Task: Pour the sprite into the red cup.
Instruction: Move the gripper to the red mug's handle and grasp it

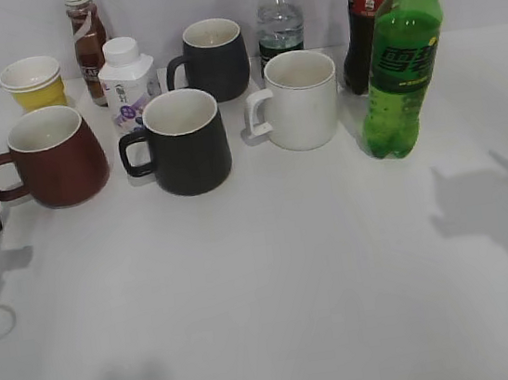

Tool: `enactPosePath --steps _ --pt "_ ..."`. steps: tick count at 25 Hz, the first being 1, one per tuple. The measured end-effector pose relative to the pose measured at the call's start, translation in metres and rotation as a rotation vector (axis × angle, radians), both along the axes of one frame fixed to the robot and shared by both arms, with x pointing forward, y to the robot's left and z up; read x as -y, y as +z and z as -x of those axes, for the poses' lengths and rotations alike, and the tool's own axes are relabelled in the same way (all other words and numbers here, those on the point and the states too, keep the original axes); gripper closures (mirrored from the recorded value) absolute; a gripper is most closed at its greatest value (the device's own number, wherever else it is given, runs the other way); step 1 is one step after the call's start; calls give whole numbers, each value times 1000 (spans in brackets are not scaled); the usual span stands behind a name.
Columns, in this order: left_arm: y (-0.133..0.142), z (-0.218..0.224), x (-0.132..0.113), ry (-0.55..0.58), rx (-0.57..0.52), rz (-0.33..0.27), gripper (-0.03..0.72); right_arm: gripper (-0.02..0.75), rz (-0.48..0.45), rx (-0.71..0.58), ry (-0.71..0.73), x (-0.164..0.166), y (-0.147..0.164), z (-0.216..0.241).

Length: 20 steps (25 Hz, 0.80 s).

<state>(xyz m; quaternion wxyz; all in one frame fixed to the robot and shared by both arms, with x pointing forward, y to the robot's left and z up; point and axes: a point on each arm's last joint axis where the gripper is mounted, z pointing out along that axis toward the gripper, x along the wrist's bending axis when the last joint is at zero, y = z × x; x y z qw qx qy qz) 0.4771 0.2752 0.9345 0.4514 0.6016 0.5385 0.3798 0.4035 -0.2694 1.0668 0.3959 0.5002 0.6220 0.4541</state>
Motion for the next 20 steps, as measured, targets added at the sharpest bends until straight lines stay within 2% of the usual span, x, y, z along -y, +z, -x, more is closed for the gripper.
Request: enactPosePath --steps 5,12,20 --pt "-20 -9 1 -5 28 13 447 152 0 0 0 0 0 0" --pt "-35 -13 2 -5 37 20 447 152 0 0 0 0 0 0" --pt "-34 -33 3 4 77 26 447 153 0 0 0 0 0 0"
